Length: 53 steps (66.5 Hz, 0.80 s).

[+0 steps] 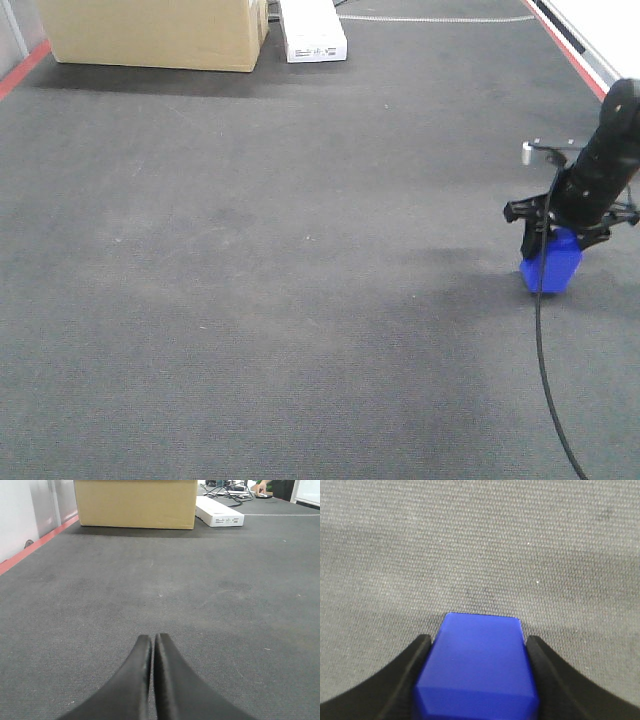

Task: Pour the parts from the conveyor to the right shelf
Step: 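Close the right gripper on the blue block and lift it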

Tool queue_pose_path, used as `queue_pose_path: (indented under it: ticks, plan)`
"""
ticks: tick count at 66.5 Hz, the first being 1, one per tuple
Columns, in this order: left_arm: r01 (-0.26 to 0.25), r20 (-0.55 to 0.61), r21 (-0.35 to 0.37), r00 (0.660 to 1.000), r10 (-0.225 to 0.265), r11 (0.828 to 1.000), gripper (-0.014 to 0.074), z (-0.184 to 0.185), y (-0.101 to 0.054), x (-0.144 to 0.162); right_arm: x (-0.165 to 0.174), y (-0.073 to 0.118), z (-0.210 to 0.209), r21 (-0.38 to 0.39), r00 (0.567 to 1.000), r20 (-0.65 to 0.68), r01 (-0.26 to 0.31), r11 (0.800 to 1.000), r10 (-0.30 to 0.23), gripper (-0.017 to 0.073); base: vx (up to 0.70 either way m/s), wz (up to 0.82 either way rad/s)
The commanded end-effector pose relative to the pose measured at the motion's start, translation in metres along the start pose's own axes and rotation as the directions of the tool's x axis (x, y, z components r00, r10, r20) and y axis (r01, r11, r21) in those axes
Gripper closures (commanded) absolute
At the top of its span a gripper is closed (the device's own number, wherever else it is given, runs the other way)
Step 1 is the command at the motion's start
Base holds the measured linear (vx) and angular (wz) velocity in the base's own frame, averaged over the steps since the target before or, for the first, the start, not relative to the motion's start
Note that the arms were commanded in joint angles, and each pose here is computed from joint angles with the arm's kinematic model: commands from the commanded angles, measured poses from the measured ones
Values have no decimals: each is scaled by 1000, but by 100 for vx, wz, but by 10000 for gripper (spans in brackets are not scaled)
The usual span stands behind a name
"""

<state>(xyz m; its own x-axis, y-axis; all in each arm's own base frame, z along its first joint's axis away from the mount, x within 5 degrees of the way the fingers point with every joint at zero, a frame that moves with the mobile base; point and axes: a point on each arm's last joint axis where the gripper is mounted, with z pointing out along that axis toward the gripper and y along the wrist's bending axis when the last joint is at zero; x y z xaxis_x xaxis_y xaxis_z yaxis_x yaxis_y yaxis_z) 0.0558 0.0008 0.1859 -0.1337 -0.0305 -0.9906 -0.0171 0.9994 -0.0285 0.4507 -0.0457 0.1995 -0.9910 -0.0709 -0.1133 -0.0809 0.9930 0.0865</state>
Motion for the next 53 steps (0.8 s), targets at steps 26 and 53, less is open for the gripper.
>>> queue_pose_path:
  ticks: [26, 53]
  plan:
    - [15, 108, 13, 994, -16, 1000, 600, -3, -1, -14, 73, 44, -178, -12, 935, 346, 93, 996, -83, 564, 0, 0]
    - [15, 108, 13, 994, -16, 1000, 600, -3, -1, -14, 213, 70, -194, 63, 705, 707, 17, 998, -57, 564, 0, 0]
